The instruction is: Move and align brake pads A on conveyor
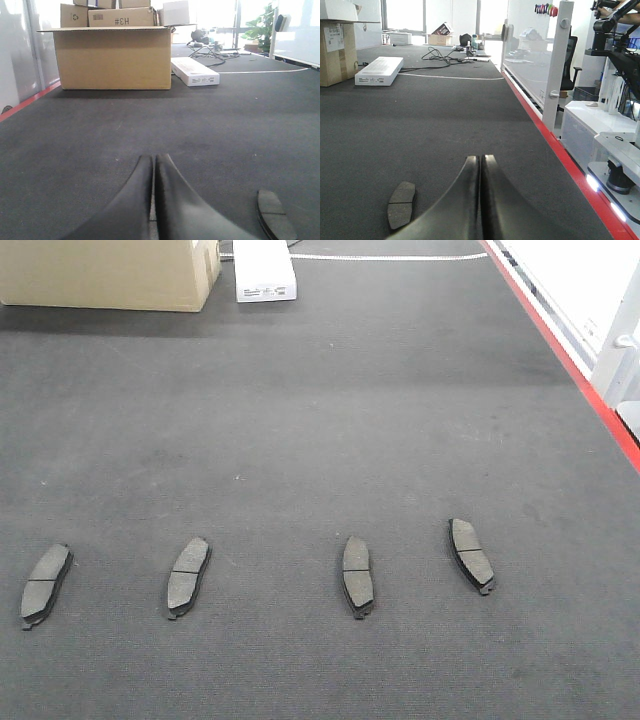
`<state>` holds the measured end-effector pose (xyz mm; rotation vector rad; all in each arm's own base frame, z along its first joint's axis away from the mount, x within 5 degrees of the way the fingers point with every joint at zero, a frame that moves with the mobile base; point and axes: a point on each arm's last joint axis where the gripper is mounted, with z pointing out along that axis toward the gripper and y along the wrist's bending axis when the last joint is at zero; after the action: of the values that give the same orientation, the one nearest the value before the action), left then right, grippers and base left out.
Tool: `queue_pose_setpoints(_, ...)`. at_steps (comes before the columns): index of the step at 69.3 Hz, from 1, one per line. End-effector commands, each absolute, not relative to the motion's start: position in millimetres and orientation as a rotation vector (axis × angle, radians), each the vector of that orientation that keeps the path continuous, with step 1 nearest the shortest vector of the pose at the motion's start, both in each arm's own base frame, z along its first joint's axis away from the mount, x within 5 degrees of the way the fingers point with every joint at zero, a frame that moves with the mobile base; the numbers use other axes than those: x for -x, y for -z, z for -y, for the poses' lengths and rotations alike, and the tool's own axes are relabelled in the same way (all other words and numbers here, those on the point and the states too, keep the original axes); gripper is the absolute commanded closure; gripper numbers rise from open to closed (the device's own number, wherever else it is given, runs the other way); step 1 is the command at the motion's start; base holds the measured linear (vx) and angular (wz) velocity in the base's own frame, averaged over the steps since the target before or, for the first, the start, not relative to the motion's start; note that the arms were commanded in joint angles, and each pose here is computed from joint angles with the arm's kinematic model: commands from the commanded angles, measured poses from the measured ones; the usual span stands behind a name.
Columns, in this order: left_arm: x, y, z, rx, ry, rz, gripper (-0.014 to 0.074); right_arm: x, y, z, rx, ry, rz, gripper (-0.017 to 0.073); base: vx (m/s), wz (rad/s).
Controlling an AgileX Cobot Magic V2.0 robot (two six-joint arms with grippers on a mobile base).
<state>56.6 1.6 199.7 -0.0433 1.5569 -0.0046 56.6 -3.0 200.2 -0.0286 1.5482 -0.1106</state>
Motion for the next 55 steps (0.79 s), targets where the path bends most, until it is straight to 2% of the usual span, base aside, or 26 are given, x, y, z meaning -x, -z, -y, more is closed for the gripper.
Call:
queue_pose_setpoints(1,-56.3,-198.8,-0.8,0.038,0.018,-1.496,0.0599,-55.2,-206.3,2.8,0.032,0.121,-1.458,0.0569,0.0,0.0)
queue_pose_setpoints(55,-56.3,-198.8,-0.8,0.038,0.018,-1.496,0.0599,-55.2,-206.3,2.8,0.033,0.122,-1.457,0.0569,0.0,0.0)
